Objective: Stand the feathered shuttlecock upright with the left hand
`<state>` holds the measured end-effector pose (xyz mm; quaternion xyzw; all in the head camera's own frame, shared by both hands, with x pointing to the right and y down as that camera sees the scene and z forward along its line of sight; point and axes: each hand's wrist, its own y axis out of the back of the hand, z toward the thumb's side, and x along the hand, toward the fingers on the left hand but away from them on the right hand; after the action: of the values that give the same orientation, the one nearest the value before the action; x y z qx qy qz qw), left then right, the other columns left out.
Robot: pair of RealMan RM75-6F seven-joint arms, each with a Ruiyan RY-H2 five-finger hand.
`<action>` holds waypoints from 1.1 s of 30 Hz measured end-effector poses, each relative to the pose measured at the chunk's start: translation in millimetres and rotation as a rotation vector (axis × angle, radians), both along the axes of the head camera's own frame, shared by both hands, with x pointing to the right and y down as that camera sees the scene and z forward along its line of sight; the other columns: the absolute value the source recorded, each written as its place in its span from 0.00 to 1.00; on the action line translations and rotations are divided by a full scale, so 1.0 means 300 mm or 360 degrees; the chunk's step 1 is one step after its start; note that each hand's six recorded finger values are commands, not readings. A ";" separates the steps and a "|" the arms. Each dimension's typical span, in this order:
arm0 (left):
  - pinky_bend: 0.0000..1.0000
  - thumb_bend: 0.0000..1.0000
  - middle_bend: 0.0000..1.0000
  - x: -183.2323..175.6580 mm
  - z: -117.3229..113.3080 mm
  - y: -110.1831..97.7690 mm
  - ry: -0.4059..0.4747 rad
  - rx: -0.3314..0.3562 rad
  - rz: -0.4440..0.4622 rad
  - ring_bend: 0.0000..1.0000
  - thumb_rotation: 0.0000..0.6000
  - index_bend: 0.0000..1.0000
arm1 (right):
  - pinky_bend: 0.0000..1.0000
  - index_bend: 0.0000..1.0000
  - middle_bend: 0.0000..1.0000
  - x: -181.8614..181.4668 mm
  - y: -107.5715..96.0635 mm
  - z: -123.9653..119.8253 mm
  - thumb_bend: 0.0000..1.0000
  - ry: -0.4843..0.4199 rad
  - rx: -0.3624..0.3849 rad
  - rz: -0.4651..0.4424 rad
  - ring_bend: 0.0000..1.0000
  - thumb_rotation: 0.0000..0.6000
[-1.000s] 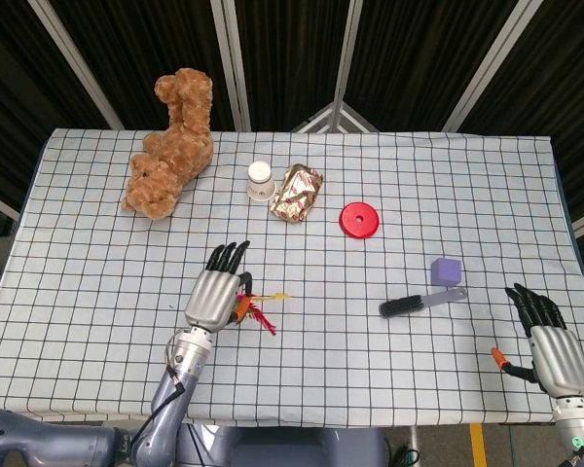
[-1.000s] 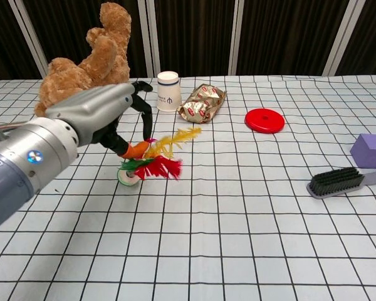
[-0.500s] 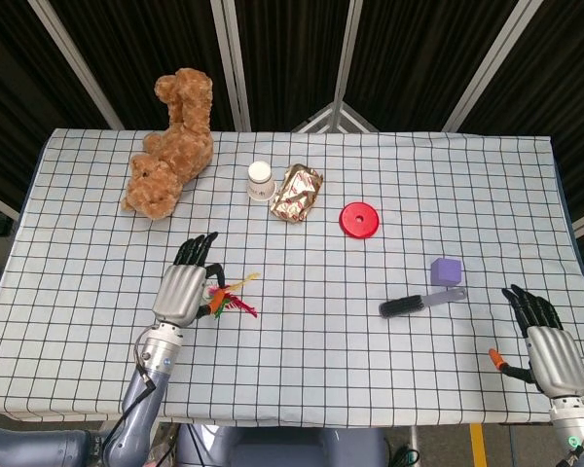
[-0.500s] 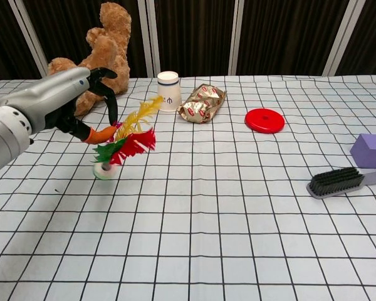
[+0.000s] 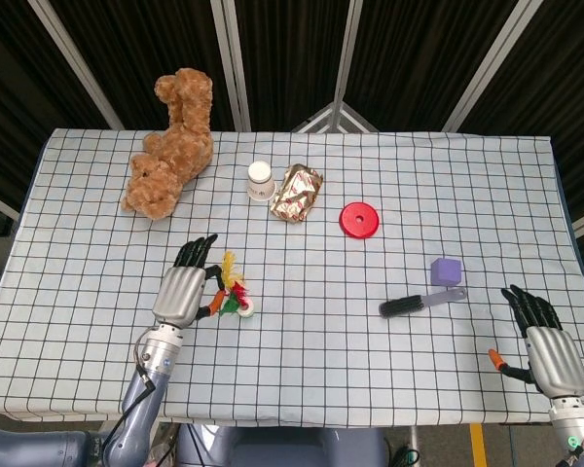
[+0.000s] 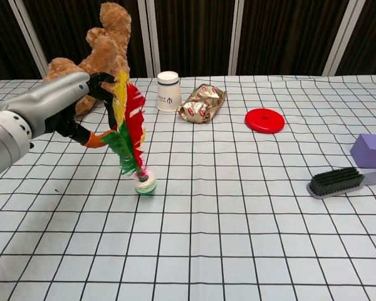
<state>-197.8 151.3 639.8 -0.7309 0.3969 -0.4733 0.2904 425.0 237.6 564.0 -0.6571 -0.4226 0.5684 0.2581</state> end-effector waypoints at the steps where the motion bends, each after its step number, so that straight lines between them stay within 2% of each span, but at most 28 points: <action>1: 0.00 0.58 0.03 -0.002 0.003 0.002 -0.0004 -0.0004 0.0002 0.00 1.00 0.58 | 0.00 0.00 0.00 0.001 -0.001 -0.001 0.34 0.0001 0.0002 0.0000 0.00 1.00; 11: 0.00 0.58 0.03 -0.016 0.025 0.015 -0.0017 -0.0041 -0.0003 0.00 1.00 0.58 | 0.00 0.00 0.00 0.000 0.001 0.000 0.34 -0.0001 -0.0002 0.0001 0.00 1.00; 28: 0.00 0.58 0.03 -0.020 0.007 0.014 0.0019 -0.0019 0.0000 0.00 1.00 0.57 | 0.00 0.00 0.00 -0.002 0.001 0.000 0.34 -0.0002 0.0000 -0.0001 0.00 1.00; 31: 0.00 0.54 0.02 -0.025 0.019 0.018 0.0003 -0.0037 0.0000 0.00 1.00 0.55 | 0.00 0.00 0.00 -0.001 0.001 0.000 0.34 -0.0002 0.0000 0.0000 0.00 1.00; 33: 0.00 0.41 0.01 -0.029 0.028 0.024 -0.0006 -0.0055 0.0000 0.00 1.00 0.43 | 0.00 0.00 0.00 0.000 0.001 0.000 0.34 -0.0002 0.0000 0.0002 0.00 1.00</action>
<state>-206.5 158.5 648.3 -0.7348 0.3880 -0.4815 0.2786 424.9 237.8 564.2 -0.6572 -0.4230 0.5682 0.2575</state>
